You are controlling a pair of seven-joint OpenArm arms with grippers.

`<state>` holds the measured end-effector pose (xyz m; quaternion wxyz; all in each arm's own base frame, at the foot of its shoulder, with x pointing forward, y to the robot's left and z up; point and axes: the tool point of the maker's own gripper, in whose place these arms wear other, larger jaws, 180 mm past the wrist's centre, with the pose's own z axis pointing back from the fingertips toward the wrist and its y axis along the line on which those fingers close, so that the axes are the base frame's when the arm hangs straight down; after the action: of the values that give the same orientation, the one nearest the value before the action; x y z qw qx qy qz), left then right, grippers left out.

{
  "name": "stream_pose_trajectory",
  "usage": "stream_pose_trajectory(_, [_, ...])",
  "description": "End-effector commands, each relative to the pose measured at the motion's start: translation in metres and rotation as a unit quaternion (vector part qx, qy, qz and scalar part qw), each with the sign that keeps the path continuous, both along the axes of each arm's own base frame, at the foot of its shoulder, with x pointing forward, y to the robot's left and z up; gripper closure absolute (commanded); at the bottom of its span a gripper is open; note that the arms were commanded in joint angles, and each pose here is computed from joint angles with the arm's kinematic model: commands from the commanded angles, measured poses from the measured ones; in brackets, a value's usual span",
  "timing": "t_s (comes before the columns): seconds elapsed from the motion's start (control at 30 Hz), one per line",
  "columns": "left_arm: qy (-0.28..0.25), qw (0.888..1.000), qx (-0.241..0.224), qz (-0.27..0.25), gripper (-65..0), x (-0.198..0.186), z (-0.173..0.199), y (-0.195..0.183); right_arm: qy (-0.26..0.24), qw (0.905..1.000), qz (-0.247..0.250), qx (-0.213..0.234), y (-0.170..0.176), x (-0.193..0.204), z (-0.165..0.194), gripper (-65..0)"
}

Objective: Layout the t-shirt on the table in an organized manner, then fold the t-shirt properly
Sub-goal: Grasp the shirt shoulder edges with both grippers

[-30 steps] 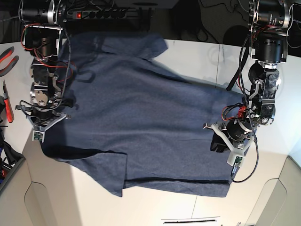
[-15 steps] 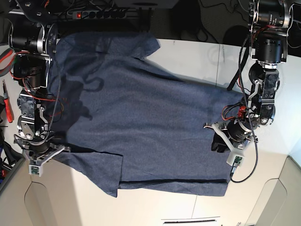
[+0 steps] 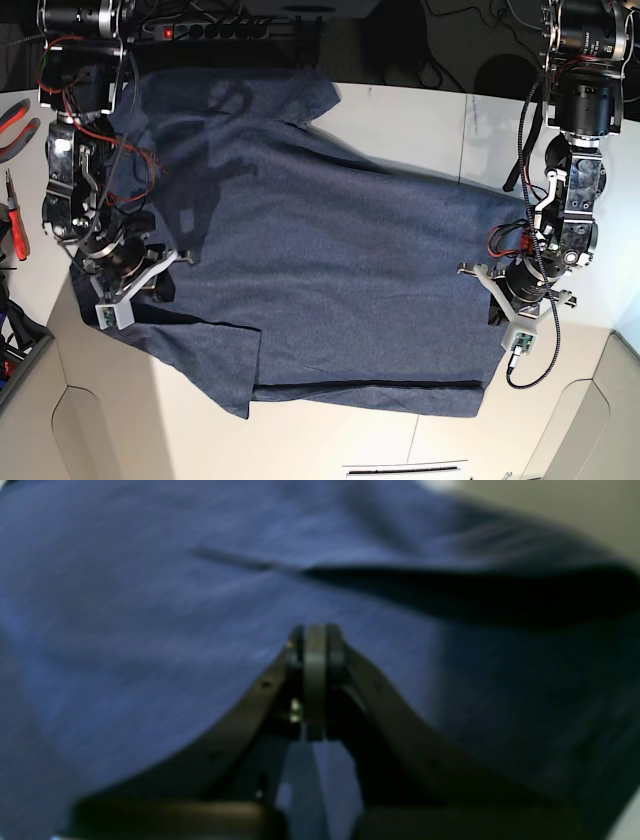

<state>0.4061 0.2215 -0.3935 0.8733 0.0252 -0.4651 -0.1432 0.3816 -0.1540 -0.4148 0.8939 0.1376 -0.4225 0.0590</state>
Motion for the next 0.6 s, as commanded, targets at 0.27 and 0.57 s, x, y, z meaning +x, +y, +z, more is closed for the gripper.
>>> stream_pose_trajectory(0.27, [0.087,0.996,0.022,-0.017,0.0,-0.019,-0.028,0.026,0.007,0.9999,0.011,-0.006,0.001,-0.049,-0.005,0.0])
stream_pose_trajectory(0.57, [0.111,0.994,-0.001,0.001,0.0,-0.032,-0.051,0.034,0.002,0.9995,0.016,-0.028,0.002,-0.096,0.005,0.0])
